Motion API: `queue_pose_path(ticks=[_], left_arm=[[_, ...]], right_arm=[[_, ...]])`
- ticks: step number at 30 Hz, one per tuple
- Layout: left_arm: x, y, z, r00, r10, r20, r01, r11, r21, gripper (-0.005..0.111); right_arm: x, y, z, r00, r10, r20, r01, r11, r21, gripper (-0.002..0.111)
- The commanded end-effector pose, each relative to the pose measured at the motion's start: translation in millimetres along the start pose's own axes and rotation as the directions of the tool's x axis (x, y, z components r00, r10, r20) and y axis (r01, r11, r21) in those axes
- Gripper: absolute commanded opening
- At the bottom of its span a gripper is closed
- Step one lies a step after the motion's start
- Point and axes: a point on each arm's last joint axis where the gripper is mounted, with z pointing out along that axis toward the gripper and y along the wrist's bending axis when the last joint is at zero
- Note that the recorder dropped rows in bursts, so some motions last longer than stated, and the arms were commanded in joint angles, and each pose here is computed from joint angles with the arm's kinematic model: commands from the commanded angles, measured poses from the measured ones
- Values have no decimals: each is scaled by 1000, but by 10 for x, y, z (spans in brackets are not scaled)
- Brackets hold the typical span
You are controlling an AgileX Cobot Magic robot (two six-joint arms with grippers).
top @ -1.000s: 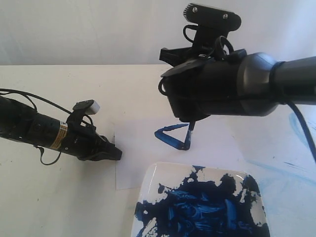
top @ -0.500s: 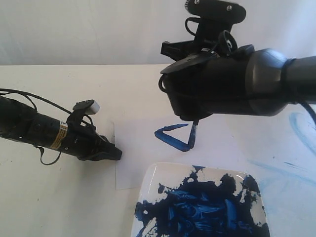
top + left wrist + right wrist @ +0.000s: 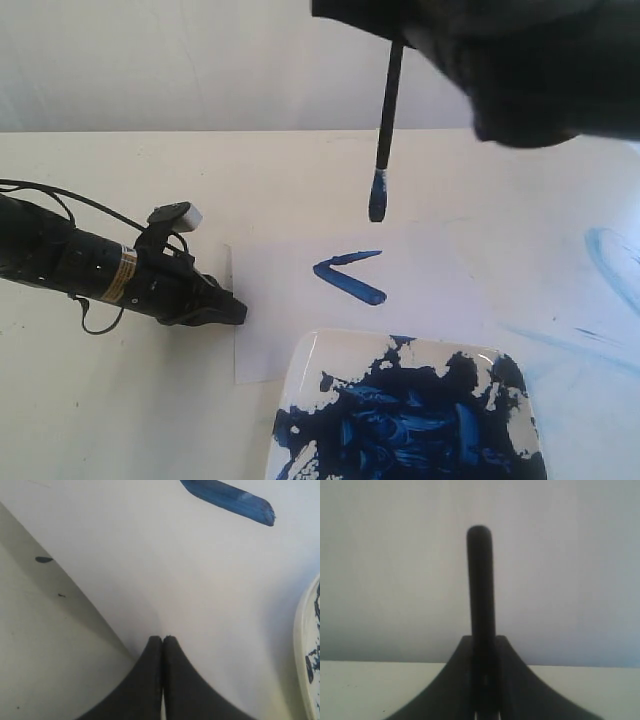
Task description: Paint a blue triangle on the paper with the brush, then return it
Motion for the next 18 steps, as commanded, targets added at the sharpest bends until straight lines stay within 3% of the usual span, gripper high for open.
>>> queue_pose_path(ticks=[1,5,11,18], left_arm=[[17,30,7,1000,16,-13,-16,999,-38,0],[17,30,7,1000,16,-13,-16,999,-38,0],[17,30,7,1000,16,-13,-16,999,-38,0],[16,40,2,1000,3,-11,-4,999,-44,0]], right_arm=[[-149,-294,-8,997,-70,-38,62,981,-183,0],[-187,-486,14,991,-77,-108,37,943,-330,0],[-129,-677,117,980,-87,-180,1,903,-430,0],[93,-611,334,973,-70,-221,-66,831,-553,0]])
